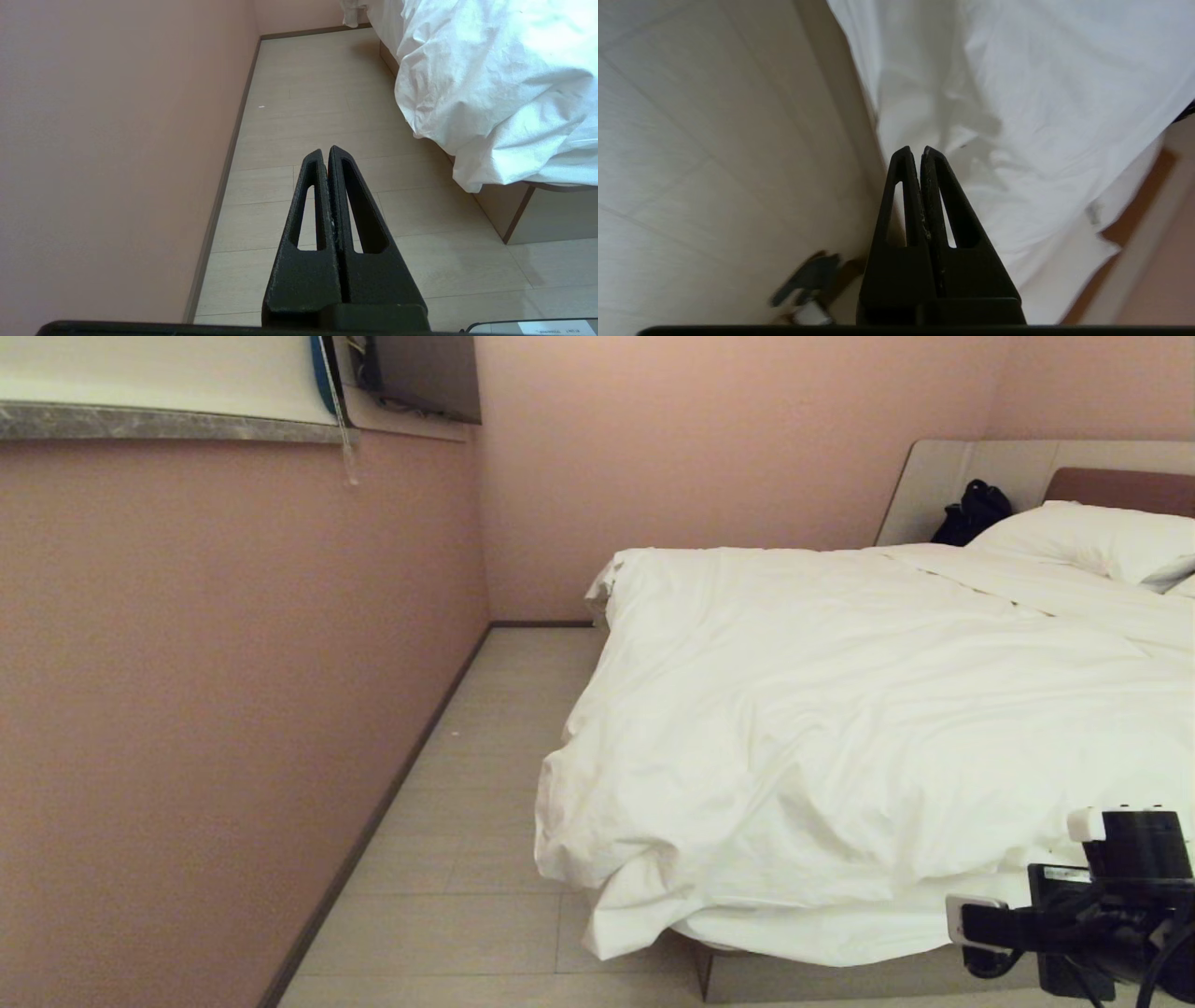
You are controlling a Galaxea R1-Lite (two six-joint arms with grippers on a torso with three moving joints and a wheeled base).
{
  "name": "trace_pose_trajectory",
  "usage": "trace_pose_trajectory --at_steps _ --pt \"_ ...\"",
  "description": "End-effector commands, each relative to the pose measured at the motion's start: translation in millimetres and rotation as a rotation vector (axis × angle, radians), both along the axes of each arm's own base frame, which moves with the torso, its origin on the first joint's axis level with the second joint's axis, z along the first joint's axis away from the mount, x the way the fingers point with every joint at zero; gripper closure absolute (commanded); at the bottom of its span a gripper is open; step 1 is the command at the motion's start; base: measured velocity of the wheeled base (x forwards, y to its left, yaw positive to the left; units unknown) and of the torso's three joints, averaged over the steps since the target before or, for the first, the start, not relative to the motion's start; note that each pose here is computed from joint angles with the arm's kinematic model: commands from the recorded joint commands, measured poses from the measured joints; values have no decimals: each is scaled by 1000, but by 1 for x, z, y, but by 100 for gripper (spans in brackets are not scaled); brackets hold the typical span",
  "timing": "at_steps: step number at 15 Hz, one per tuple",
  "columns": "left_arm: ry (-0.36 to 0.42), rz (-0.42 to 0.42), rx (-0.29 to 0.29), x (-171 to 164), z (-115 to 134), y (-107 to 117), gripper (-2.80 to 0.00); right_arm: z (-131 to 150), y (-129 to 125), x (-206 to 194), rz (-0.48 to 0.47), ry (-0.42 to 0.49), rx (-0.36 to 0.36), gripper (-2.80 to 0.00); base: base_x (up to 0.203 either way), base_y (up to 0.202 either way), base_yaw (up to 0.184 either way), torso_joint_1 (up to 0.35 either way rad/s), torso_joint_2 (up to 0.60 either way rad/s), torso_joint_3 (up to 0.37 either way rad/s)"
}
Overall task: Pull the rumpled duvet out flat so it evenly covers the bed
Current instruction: Flatten the corners of the folded blanket
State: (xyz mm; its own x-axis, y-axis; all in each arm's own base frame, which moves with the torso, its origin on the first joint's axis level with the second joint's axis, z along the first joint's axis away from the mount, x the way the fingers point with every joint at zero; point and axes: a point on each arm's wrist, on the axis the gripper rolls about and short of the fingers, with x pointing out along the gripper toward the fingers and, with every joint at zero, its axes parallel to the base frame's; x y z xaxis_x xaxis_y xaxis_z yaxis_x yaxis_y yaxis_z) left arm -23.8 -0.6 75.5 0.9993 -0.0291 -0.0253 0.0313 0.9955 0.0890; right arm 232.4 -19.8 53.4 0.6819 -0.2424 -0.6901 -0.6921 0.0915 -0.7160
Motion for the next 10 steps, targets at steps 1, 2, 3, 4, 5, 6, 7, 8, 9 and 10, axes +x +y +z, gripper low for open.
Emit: trace_pose_trajectory --at_steps 1,2,3,4,5,6,7,8,9,10 --pt "1 0 1 0 0 0 0 21 -2 30 80 -384 -152 0 0 0 0 0 0 0" --pt "1 0 1 0 0 0 0 16 -2 33 79 -381 -151 0 0 0 0 0 0 0" --pt "1 -1 1 0 0 0 0 13 -3 36 77 -384 -151 0 0 0 0 0 0 0" --pt "1 0 1 0 0 0 0 9 -3 38 74 -384 -150 0 0 0 0 0 0 0" --pt "1 0 1 0 0 0 0 4 -4 41 71 -379 -150 0 0 0 0 0 0 0" --pt "1 0 1 0 0 0 0 -1 -6 44 66 -381 -150 0 0 0 0 0 0 0" --pt "1 0 1 0 0 0 0 -7 -8 48 58 -385 -152 0 0 0 0 0 0 0" --pt "0 0 1 0 0 0 0 -12 -11 50 50 -394 -155 0 0 0 0 0 0 0" --pt "1 0 1 0 0 0 0 -16 -14 52 40 -401 -157 0 0 0 0 0 0 0" --pt "1 0 1 0 0 0 0 -19 -17 52 30 -397 -158 0 0 0 0 0 0 0"
